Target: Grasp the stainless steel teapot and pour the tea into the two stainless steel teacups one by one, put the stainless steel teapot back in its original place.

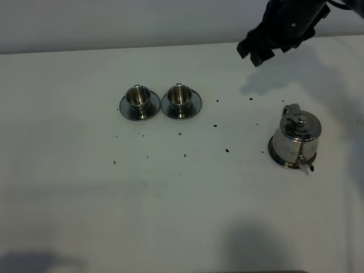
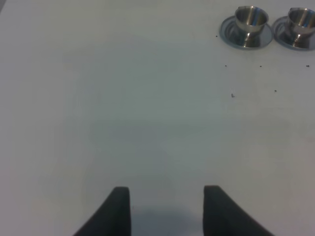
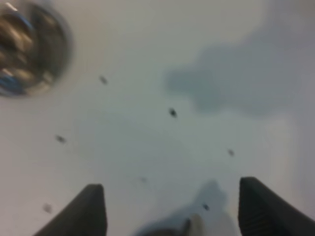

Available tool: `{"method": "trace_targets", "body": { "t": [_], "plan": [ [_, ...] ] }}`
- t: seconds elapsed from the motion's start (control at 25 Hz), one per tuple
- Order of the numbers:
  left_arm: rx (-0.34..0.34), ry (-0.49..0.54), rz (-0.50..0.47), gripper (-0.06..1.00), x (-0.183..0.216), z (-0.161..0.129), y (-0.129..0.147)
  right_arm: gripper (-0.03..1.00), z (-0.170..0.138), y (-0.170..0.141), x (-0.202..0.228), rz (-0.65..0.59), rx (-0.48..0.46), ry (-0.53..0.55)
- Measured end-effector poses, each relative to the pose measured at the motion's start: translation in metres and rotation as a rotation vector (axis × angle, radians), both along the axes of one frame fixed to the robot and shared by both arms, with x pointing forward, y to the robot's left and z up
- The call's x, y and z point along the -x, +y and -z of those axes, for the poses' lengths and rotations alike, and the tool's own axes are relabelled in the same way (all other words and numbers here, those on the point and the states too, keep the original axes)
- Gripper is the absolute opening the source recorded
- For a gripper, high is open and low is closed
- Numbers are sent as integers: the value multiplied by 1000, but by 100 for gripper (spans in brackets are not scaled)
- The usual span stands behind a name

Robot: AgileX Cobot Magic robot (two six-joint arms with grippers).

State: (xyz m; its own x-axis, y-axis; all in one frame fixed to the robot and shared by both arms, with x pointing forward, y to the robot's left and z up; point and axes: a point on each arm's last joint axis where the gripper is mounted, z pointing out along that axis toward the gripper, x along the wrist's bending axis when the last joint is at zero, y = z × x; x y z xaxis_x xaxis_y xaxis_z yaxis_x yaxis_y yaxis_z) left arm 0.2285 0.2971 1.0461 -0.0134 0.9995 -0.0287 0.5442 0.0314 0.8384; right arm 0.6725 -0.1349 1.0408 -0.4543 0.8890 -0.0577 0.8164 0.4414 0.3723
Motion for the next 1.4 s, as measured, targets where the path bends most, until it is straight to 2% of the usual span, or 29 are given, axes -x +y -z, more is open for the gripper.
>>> {"method": "trace_targets", "body": {
  "t": [0.12, 0.24, 0.48, 0.72, 1.0, 1.4],
  "plan": [
    [0, 0, 0, 38, 0, 0, 0, 56, 23, -3, -4, -1, 88, 82],
    [0, 0, 0, 38, 0, 0, 0, 56, 43, -8, -9, 7, 130, 138],
    [1, 0, -1, 38, 0, 0, 0, 56, 59, -19, -16, 37, 141, 175],
    [0, 0, 0, 38, 0, 0, 0, 56, 62, -19, -16, 43, 129, 185],
    [0, 0, 0, 38, 0, 0, 0, 56, 86, -18, -19, 43, 146, 232],
    [0, 0, 0, 38, 0, 0, 0, 56, 98, -26, -24, 46, 207, 240]
  ]
}}
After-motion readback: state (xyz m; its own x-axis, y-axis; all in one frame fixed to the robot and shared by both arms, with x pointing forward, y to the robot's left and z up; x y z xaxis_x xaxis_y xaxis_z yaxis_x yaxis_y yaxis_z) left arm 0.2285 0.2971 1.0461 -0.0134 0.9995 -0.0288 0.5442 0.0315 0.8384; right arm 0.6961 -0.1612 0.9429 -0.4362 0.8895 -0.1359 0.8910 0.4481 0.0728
